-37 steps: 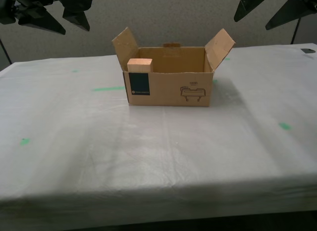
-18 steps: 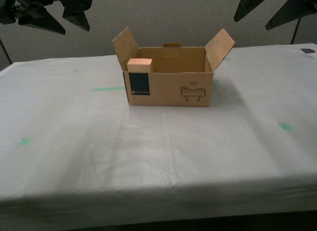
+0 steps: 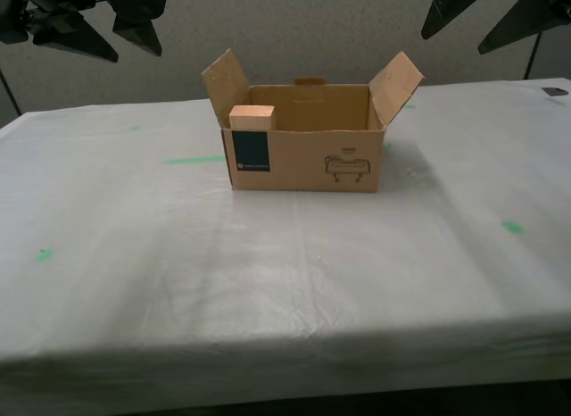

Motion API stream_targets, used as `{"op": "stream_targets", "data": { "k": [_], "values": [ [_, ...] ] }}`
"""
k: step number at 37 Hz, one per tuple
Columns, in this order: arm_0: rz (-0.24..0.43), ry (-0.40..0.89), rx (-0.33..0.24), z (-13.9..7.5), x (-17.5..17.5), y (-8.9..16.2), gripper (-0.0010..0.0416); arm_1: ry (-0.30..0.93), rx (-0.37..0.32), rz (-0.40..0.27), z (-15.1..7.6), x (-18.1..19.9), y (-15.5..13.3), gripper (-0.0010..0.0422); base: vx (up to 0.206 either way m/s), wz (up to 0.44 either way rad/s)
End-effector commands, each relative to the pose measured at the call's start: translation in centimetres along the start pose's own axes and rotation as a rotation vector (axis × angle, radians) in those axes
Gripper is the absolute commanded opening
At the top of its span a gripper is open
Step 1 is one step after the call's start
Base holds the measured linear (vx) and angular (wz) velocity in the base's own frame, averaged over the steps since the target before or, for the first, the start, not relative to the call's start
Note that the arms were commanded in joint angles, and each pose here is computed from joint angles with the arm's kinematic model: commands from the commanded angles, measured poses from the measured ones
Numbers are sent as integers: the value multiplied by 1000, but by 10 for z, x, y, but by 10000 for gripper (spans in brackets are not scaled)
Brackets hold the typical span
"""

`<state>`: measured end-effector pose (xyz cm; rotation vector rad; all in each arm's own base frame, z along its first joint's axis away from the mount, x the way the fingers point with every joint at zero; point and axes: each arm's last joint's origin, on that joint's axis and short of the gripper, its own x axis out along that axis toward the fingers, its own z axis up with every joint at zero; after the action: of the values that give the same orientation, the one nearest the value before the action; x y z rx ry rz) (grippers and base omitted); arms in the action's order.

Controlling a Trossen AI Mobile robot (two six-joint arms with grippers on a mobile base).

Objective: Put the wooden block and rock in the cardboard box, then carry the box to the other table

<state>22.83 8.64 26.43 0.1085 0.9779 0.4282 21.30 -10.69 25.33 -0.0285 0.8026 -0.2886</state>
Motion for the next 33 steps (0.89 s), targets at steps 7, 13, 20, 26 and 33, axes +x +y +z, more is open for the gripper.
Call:
{"op": "stream_targets", "data": {
  "k": [7, 13, 20, 26, 33],
  "values": [
    [-1, -3, 2, 0, 0, 0, 390, -3, 1, 4, 0, 0, 0, 268, 0, 0],
    [0, -3, 2, 0, 0, 0, 389, -3, 2, 4, 0, 0, 0, 268, 0, 0],
    [-1, -3, 2, 0, 0, 0, 390, -3, 2, 4, 0, 0, 0, 268, 0, 0],
    [-1, -3, 2, 0, 0, 0, 390, -3, 2, 4, 0, 0, 0, 268, 0, 0],
    [-1, -3, 2, 0, 0, 0, 389, -3, 1, 4, 0, 0, 0, 268, 0, 0]
  ]
}}
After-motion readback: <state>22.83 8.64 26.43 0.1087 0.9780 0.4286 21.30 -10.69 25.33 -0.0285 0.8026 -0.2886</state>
